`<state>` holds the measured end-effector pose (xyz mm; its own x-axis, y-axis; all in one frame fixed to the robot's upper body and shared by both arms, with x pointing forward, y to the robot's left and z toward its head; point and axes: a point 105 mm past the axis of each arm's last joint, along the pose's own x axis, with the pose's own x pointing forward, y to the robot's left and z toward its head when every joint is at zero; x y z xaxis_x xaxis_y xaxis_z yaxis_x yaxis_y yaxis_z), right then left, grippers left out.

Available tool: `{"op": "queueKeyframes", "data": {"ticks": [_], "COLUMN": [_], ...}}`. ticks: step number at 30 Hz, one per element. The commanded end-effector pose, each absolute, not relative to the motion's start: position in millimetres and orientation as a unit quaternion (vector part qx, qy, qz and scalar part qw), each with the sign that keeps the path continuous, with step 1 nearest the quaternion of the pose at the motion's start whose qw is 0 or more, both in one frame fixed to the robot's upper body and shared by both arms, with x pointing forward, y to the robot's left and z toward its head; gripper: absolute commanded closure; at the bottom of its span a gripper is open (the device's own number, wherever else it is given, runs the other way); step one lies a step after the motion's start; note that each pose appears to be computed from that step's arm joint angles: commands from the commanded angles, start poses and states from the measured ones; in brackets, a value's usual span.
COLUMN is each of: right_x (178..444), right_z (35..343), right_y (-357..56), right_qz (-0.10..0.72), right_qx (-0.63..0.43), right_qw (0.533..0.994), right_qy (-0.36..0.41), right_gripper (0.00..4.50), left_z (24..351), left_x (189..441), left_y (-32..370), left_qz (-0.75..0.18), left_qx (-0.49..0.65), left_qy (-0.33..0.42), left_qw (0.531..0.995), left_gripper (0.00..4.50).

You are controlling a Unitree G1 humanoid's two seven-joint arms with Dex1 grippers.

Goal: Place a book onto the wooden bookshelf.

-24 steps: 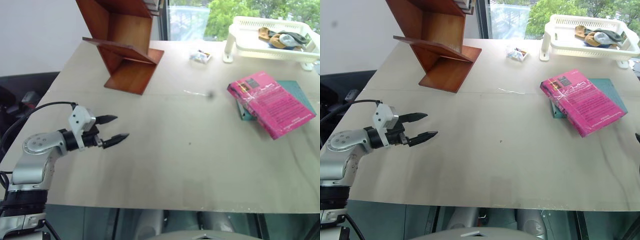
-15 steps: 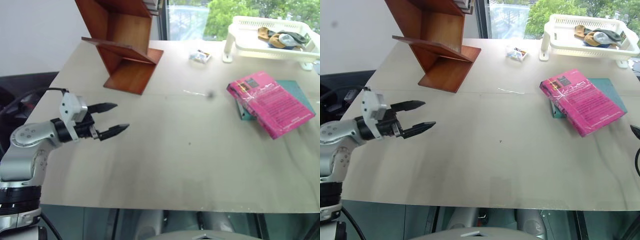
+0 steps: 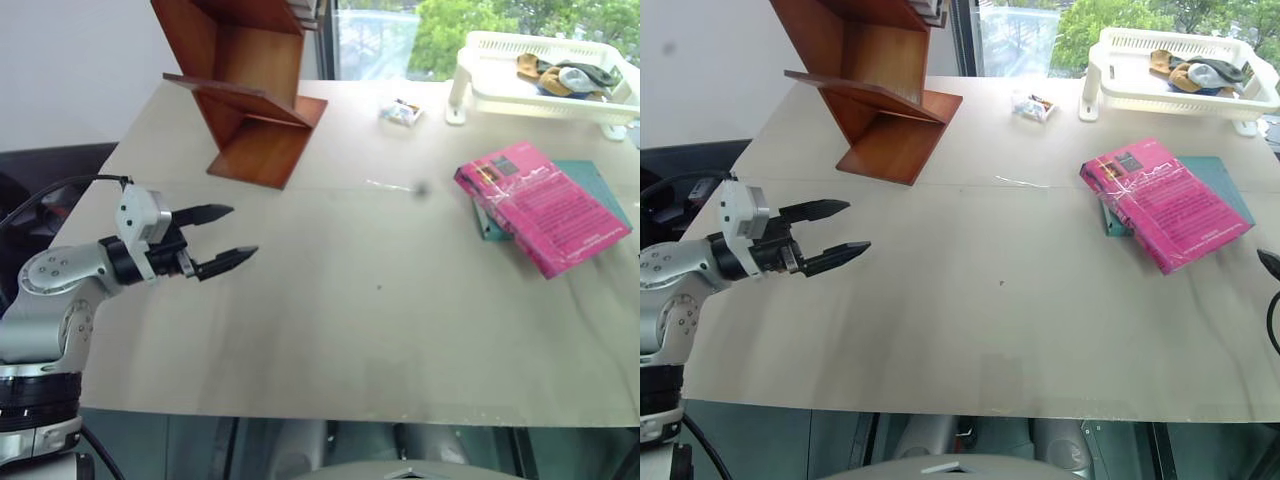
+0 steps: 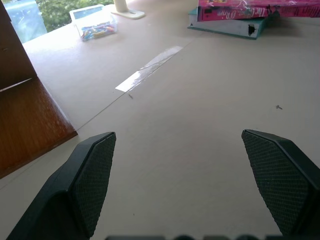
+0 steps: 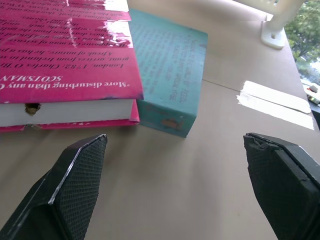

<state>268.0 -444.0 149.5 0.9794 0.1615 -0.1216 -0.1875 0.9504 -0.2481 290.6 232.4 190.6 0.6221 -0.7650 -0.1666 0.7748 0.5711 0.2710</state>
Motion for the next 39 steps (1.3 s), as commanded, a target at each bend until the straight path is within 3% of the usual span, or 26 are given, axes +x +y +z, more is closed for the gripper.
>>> {"op": "queueKeyframes", "data": {"ticks": [1,10,15,24,39], "right_x": [276.7,319.8,342.0,351.8,368.4], "right_z": [169.9,186.6,182.6,157.9,150.0], "right_y": [-451.0,-456.6,-446.8,-445.2,-413.8], "right_qz": [0.054,-0.072,-0.090,-0.149,-0.071], "right_qx": [-0.123,0.007,0.126,0.230,0.266], "right_qw": [0.991,0.996,0.986,0.961,0.961], "right_qy": [0.019,-0.051,-0.058,-0.023,0.013], "right_gripper": [0.00,0.00,0.00,0.00,0.00], "left_z": [201.1,215.2,219.5,239.3,249.6], "left_x": [290.4,280.3,275.5,259.1,239.9], "left_y": [230.0,208.1,202.2,203.4,206.7], "left_qz": [-0.447,-0.514,-0.529,-0.550,-0.574], "left_qx": [0.171,0.172,0.174,0.173,0.157], "left_qy": [0.001,-0.016,-0.020,-0.030,-0.023], "left_qw": [0.878,0.840,0.830,0.816,0.803], "left_gripper": [0.07,0.07,0.07,0.07,0.07]}}
